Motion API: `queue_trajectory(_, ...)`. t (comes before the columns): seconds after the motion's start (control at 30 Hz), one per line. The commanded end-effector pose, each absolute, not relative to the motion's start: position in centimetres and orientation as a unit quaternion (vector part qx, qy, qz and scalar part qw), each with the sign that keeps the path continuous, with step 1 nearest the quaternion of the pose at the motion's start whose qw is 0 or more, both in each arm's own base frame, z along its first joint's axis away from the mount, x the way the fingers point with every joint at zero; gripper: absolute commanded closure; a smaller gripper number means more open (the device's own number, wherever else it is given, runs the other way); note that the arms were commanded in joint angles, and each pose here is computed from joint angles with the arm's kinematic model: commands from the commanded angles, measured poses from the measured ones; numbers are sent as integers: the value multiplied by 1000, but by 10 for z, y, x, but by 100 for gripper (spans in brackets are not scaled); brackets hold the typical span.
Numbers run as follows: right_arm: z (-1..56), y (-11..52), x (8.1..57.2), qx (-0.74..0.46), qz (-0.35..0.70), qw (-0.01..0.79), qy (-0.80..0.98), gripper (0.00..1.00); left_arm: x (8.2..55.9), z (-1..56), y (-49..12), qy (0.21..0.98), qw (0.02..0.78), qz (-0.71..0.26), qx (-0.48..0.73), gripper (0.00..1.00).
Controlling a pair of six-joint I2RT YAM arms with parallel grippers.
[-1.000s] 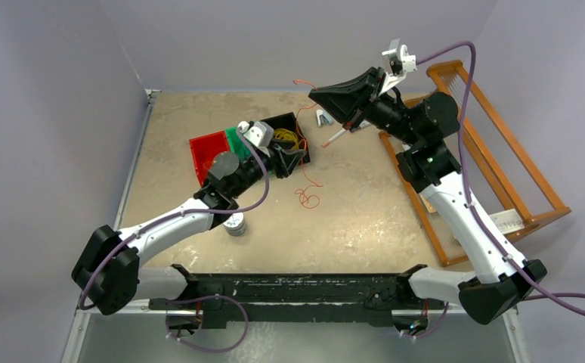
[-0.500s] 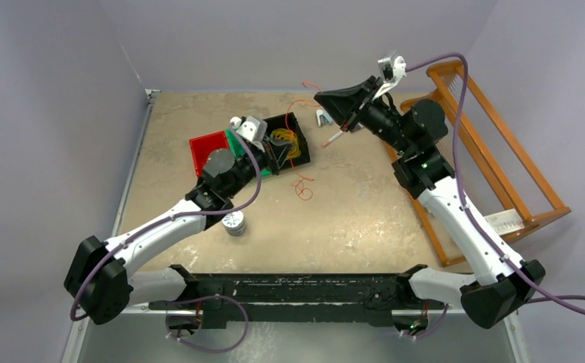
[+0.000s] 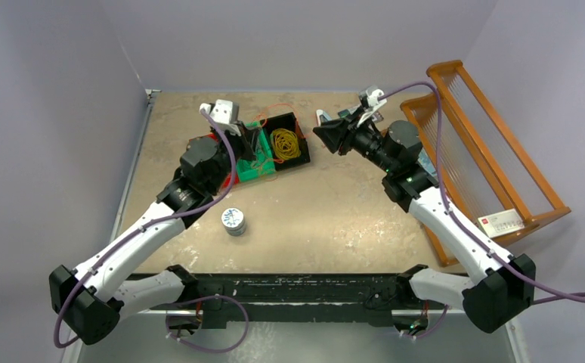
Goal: Untangle the cables
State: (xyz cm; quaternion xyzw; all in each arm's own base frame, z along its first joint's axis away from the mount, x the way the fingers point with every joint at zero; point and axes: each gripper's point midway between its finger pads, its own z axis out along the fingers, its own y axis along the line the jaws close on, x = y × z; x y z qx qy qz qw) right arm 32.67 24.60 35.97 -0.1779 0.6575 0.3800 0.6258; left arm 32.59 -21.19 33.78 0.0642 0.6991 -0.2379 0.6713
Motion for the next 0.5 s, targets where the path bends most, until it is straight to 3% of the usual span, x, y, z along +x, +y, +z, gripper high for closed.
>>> queue_trajectory(0.0, 380, 239, 325, -180, 373, 665, 622, 61, 333, 362, -177, 704, 685, -183, 36, 100)
queue_trajectory(0.17, 375, 236, 323, -181, 366, 666, 624, 50, 345, 364, -153, 718, 682, -139, 18, 100)
queue_trajectory(0.47, 357, 237, 320, -191, 365, 656, 633, 47, 373, 345, -122, 744, 667, -37, -17, 100)
